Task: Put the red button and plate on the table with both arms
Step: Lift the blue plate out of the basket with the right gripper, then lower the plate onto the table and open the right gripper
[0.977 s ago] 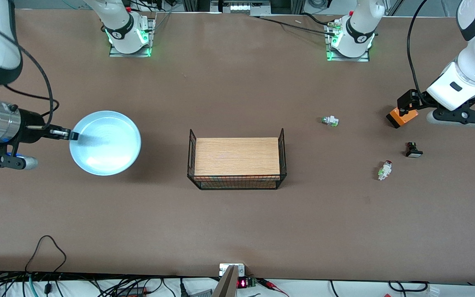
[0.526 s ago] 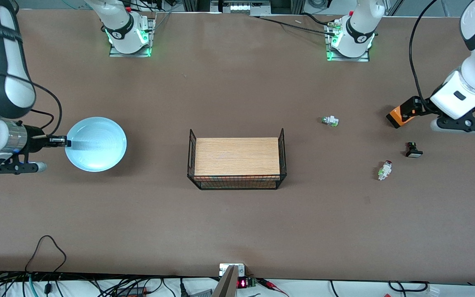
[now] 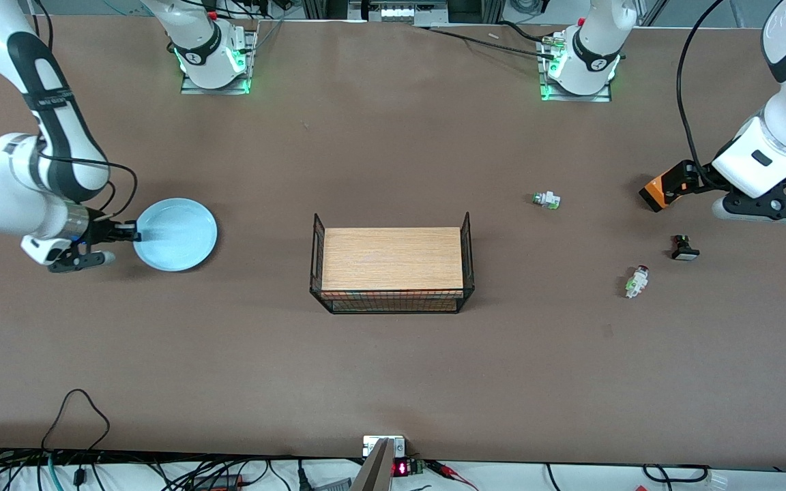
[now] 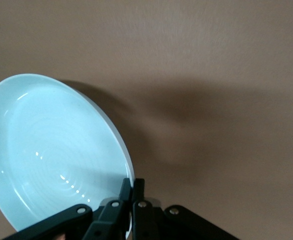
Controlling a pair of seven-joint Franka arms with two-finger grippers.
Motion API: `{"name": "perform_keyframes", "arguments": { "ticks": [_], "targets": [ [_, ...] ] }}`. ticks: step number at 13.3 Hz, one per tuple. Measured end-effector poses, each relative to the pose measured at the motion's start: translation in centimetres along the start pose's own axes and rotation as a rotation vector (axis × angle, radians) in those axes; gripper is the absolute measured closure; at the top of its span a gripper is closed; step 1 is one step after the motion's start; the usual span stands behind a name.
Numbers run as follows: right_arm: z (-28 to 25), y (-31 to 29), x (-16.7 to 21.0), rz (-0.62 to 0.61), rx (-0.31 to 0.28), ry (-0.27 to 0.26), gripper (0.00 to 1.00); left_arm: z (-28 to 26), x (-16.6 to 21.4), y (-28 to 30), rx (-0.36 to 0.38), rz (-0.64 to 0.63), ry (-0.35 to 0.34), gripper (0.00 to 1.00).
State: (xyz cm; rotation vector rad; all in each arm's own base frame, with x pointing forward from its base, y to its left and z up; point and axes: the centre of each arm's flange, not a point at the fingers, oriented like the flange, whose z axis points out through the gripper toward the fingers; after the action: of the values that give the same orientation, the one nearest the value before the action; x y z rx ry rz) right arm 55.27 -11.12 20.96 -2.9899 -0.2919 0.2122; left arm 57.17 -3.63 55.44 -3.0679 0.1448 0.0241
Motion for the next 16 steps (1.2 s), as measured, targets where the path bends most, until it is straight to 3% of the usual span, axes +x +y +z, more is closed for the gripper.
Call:
{"name": "perform_keyframes", "arguments": {
  "ticks": [1,3,6,10,16],
  "targets": [
    [1.1,0.4,-0.5,-0.023,0.003,0.0,0.96,0.0,0.0,0.0,0.0,0.0,-0.004,0.0],
    [1.4,0.9,-0.7,-0.027,0.004,0.006,0.81,0.1,-0.1,0.0,0.0,0.0,-0.011,0.0],
    [-1.4,0.5,0.1,0.006,-0.017,0.046,0.45,0.1,-0.1,0.0,0.0,0.0,-0.013,0.0],
    [-8.5,-6.5,3.0,0.101,-0.035,0.031,0.02,0.1,-0.1,0.0,0.0,0.0,-0.014,0.0],
    [-21.9,-11.8,4.1,0.19,-0.046,-0.042,0.0,0.1,-0.2,0.0,0.0,-0.001,-0.015,0.0]
  ]
}}
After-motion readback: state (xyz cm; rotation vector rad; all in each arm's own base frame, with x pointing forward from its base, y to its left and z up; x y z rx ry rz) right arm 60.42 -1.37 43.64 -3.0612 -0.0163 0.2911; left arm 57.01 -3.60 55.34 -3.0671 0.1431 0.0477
